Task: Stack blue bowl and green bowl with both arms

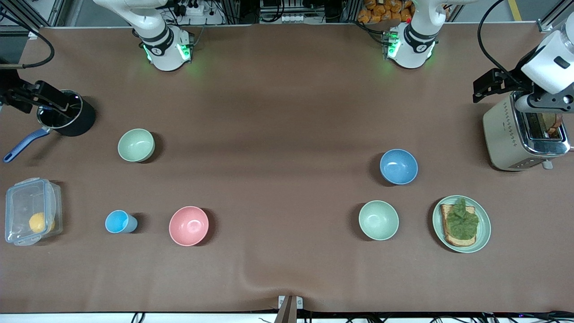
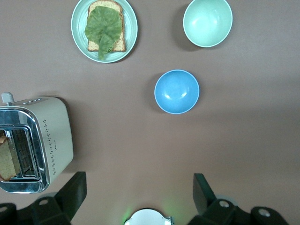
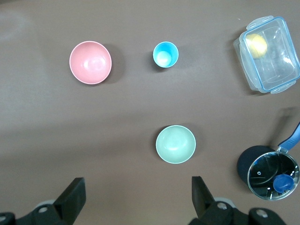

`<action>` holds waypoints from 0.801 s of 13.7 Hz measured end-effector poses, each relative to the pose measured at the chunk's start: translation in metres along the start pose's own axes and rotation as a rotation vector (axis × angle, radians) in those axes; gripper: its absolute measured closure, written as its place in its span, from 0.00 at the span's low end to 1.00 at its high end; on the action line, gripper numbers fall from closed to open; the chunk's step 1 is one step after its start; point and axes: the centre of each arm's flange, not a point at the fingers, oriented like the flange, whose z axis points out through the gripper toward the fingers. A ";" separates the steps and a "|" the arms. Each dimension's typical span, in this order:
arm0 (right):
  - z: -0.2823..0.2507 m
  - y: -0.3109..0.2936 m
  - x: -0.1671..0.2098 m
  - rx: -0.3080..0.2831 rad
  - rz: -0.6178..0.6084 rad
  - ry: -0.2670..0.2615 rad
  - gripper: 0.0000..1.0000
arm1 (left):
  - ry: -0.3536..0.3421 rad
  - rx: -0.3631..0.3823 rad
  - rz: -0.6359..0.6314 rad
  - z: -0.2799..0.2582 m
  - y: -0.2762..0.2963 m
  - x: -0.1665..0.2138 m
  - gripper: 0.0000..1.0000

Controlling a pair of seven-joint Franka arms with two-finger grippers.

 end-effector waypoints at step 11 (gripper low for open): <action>0.070 0.023 0.017 -0.015 0.024 -0.114 0.00 | -0.093 -0.002 -0.009 0.052 -0.005 0.033 0.00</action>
